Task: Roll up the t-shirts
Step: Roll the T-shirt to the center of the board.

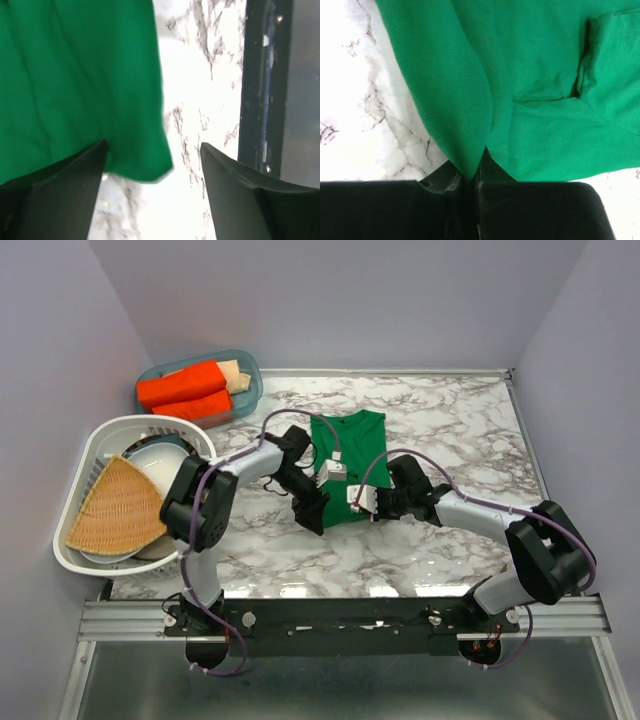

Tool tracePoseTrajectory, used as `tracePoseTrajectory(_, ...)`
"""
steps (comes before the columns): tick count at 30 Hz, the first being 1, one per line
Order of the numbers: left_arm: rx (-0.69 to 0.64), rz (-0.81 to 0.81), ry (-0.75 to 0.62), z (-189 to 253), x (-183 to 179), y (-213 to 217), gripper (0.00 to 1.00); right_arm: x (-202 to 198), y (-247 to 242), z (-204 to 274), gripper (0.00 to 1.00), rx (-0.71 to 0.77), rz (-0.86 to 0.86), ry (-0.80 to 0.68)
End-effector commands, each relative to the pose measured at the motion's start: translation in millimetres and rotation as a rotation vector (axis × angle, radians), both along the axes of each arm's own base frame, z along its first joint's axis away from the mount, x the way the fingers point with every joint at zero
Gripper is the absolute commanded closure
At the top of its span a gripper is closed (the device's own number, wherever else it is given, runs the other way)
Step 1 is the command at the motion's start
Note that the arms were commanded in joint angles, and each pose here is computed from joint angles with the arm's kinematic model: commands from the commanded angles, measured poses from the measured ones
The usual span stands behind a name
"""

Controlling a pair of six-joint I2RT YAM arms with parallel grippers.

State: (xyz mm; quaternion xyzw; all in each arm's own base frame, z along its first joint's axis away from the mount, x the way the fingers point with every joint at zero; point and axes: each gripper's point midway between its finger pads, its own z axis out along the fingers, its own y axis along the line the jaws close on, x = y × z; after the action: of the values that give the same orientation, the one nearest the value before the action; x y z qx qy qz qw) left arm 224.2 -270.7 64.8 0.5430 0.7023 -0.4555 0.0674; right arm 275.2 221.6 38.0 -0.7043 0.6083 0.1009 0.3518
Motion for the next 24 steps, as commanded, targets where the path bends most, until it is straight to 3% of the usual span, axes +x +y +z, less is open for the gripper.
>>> tracePoseTrajectory(1,-0.068,0.203,-0.348,25,45,-6,0.13,-11,5,2,0.88,0.043,-0.017,0.061)
tracePoseTrajectory(8,-0.027,0.353,-0.427,15,47,-8,0.10,-22,2,-7,0.87,0.027,-0.070,0.175)
tracePoseTrajectory(9,-0.031,0.351,-0.448,16,47,-13,0.01,-23,2,-9,0.87,0.026,-0.075,0.182)
tracePoseTrajectory(24,0.047,0.359,-0.439,0,21,-21,0.05,-22,5,3,0.87,0.083,-0.155,0.288)
